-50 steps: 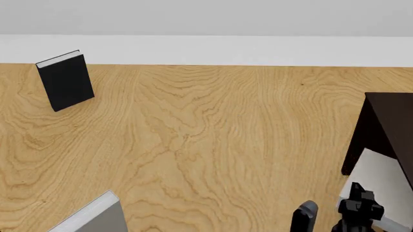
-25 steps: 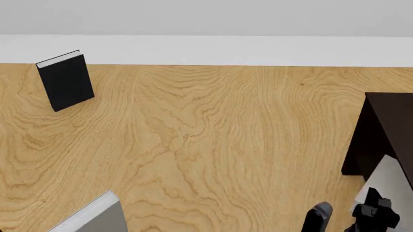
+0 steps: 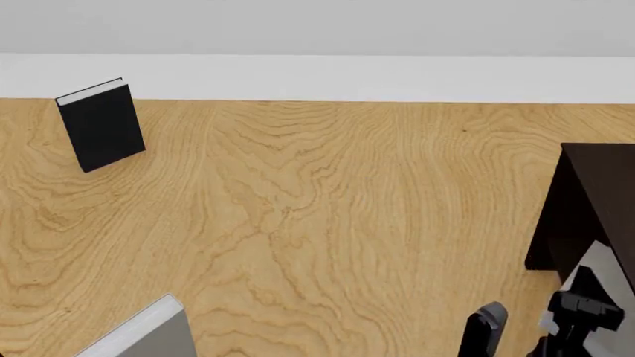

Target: Pick up the book on the right and place it on the cabinet shelf.

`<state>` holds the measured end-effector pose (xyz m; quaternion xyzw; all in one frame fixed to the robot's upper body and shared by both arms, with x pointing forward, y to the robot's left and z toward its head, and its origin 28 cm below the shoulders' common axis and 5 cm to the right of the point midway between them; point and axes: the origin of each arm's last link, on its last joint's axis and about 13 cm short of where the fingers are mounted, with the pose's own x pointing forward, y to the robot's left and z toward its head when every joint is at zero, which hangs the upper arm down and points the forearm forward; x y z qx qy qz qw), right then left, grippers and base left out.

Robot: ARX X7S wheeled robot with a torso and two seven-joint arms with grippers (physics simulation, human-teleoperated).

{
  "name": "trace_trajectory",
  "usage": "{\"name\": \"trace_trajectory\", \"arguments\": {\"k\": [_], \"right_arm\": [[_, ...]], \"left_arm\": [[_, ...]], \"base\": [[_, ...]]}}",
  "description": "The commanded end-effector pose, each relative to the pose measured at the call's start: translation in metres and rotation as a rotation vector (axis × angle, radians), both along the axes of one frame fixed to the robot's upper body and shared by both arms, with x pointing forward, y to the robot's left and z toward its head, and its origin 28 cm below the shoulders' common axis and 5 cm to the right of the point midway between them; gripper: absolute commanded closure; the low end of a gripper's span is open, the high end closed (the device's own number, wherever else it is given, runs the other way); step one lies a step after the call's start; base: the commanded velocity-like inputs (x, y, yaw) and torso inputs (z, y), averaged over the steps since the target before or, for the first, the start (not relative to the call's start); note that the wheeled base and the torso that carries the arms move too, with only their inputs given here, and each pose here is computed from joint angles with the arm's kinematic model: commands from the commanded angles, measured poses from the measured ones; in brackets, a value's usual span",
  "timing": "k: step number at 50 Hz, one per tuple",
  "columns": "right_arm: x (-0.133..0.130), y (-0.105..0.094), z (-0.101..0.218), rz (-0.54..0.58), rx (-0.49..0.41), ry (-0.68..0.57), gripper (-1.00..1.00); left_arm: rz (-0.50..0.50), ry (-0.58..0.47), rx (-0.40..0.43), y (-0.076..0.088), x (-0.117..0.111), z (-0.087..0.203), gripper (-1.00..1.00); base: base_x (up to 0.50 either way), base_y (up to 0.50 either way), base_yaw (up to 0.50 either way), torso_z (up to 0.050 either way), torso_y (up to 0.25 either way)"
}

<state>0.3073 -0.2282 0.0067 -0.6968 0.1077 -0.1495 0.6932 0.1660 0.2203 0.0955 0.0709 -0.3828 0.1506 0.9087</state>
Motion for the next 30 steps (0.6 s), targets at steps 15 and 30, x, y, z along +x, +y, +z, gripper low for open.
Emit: {"name": "trace_trajectory", "arguments": {"k": [15, 30], "right_arm": [[0.010, 0.019, 0.023, 0.133, 0.073, 0.022, -1.00], [0.000, 0.013, 0.024, 0.206, 0.085, 0.017, -1.00]], "left_arm": [[0.001, -0.002, -0.001, 0.000, 0.000, 0.000, -1.00], [0.004, -0.001, -0.010, 0.001, 0.000, 0.000, -1.00]], "base": [[0.00, 0.00, 0.00, 0.000, 0.000], [0.00, 0.00, 0.00, 0.000, 0.000]]}}
